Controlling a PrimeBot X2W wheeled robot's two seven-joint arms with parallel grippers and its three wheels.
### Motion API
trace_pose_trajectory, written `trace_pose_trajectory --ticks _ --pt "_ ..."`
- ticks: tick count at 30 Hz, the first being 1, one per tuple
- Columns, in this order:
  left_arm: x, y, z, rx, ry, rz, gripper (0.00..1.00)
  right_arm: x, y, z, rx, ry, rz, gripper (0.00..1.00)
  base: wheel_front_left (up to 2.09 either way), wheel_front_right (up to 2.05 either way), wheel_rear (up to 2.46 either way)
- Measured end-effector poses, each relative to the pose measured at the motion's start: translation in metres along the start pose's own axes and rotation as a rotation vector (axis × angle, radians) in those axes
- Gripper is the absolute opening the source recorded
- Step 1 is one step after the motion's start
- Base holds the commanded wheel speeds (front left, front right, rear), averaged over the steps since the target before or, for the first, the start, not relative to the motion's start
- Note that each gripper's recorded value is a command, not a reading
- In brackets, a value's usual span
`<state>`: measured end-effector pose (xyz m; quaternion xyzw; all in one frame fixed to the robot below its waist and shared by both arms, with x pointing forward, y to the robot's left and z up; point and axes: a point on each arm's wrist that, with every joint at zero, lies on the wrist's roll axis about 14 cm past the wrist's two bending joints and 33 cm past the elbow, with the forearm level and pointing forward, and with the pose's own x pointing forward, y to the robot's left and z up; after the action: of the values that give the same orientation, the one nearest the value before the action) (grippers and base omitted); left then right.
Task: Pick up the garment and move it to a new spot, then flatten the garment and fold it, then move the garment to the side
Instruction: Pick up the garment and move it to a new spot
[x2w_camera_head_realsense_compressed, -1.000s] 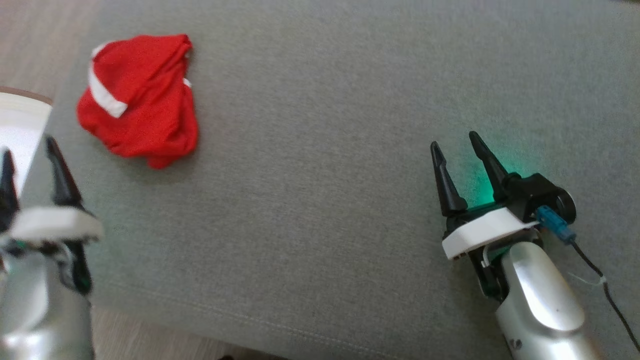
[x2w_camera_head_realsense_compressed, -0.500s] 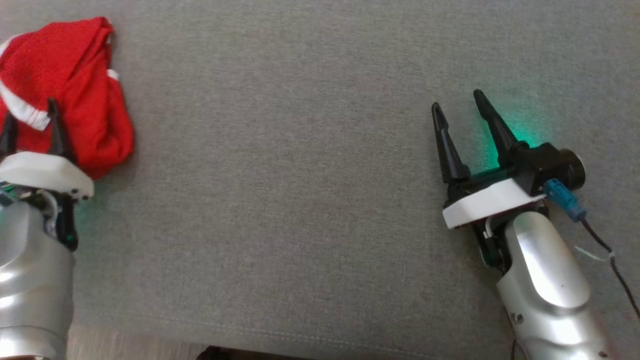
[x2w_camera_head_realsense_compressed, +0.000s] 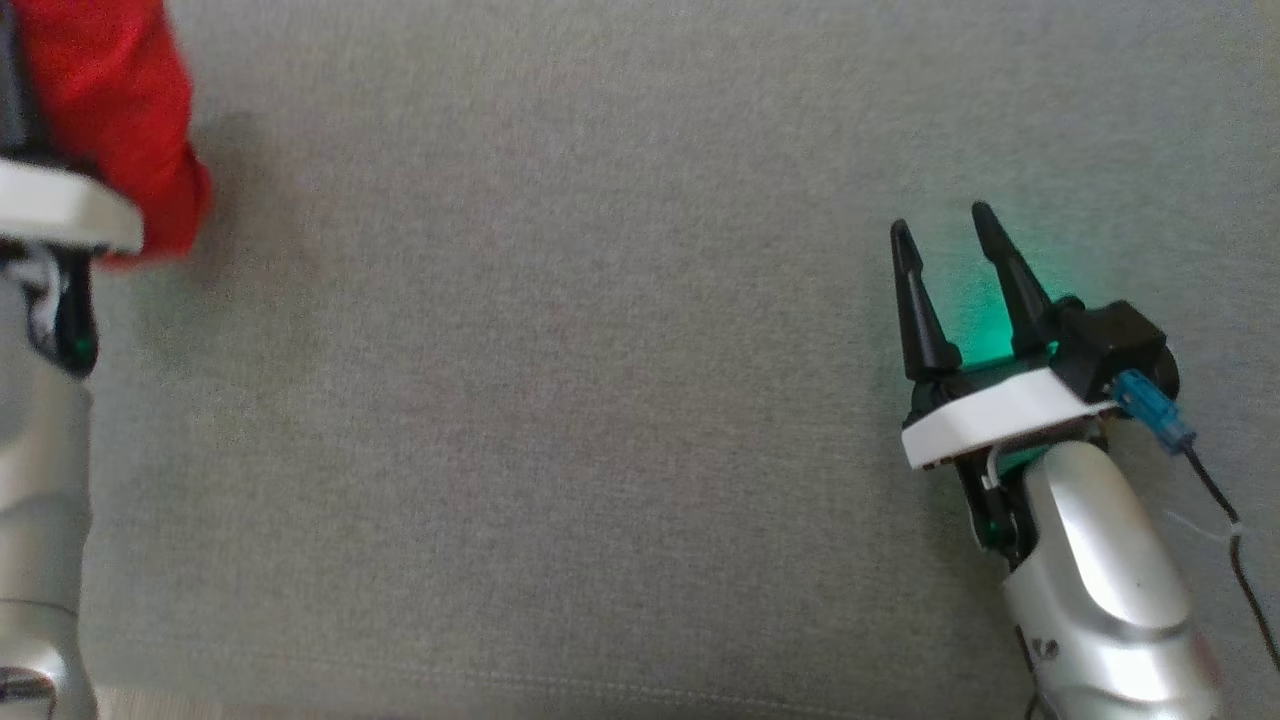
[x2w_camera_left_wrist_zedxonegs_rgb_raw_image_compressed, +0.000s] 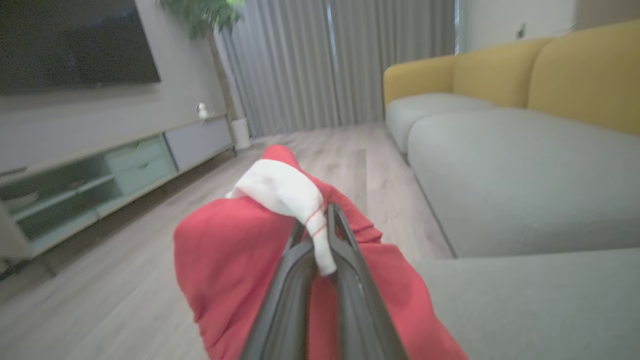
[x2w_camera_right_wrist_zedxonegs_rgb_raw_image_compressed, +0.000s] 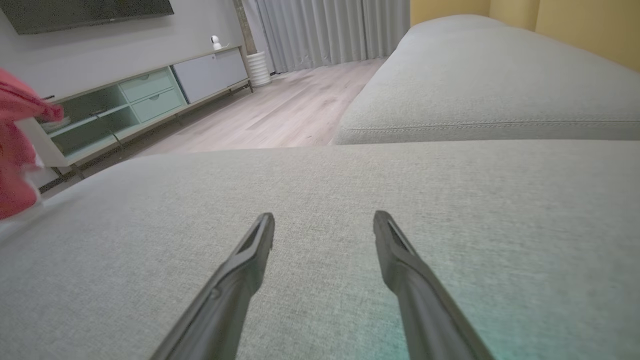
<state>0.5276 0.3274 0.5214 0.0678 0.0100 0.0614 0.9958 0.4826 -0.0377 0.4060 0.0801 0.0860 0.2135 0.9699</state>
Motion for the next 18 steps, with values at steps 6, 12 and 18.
trace_pose_trajectory --ticks 6,12,18 --pt "0.003 -0.059 0.072 0.019 -0.203 -0.160 0.00 -0.021 -0.005 0.019 0.026 -0.036 -0.037 1.00 0.00 0.00 0.00" --pt "-0.010 -0.176 0.118 -0.111 -0.332 -0.428 0.00 -0.060 -0.031 0.033 0.038 -0.066 -0.140 1.00 0.00 0.00 0.00" --pt "-0.055 -0.295 0.100 -0.276 -0.254 -0.690 0.00 -0.103 -0.063 0.045 0.035 -0.101 -0.267 1.00 0.00 0.00 0.00"
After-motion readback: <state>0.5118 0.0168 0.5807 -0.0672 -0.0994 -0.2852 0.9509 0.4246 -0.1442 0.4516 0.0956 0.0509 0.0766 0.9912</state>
